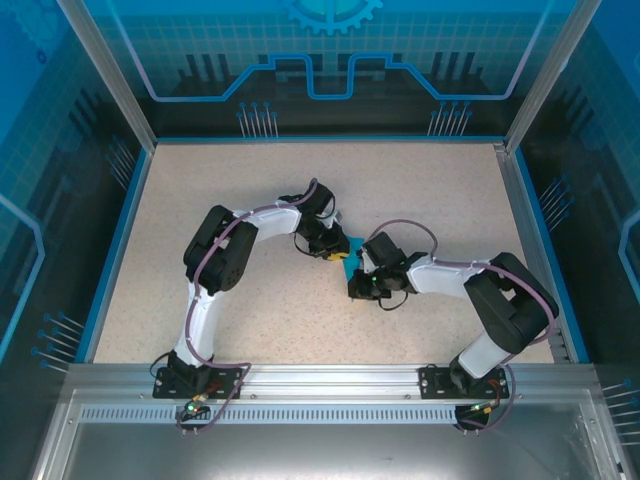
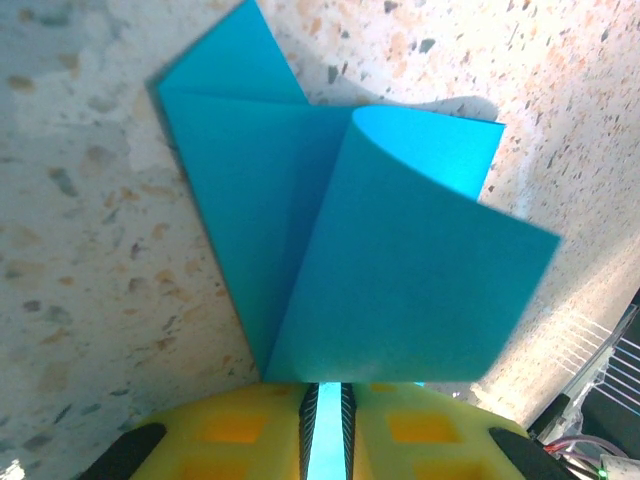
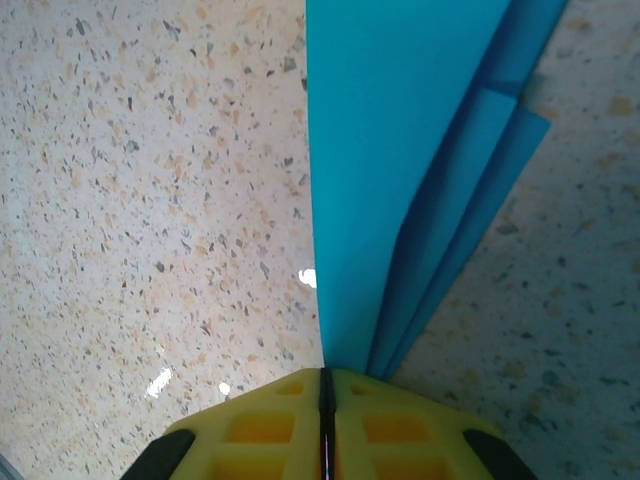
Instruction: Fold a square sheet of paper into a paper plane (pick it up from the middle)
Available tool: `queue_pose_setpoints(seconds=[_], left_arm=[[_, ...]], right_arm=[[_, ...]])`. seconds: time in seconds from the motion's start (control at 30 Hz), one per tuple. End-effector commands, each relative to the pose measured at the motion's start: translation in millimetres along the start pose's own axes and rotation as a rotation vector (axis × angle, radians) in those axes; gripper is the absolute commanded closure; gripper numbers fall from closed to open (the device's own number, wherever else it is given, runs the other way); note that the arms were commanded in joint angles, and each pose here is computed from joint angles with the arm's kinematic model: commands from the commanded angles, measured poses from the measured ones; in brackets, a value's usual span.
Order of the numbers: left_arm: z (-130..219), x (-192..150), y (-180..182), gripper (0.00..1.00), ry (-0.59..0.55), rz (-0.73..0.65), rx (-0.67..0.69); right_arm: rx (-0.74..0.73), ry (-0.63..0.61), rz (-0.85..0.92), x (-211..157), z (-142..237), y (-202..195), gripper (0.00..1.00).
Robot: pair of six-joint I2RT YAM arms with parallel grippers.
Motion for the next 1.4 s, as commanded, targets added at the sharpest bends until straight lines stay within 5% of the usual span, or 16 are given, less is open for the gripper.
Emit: queue_pose_setpoints(seconds=[0.0,0.27,0.67,1.03,1.37], left_arm=[[-32,3,51,0.80,-0.031,0.067,0.210],[-31,3,51,0.80,-0.029,0.070,0.208],[-25,2,39,0.80,-0.038,0.075,0.149],[-20,-2,34,0.80,-0.063,0.124,0.100],[3,-4,-4,0.77,-0.055,-0.018,-0.058]], right_arm=[[-0.025,0.156,-0.013,-39,-2,-9,0.91],[-0.023,0.189,0.023,-47,1,-7,0.91],[-0.052,-0.232,-0.061,3,57,9,0.82],[-0.042,-0.169,-0.087,21,6,27,0.85],[-0.147,-0.059,-0.147,-1,-5,-13,0.87]])
Point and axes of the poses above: each hand's point on the last joint's axis, 136 mm out from that joint toward the fingers, its own z axis back along the fingers, its own y axis along the line the jaws close on, x = y × z, the point moved 6 cm from there along z, back along the fingers, and after that the axes turned 5 degrees about z, right-handed, at the moved point
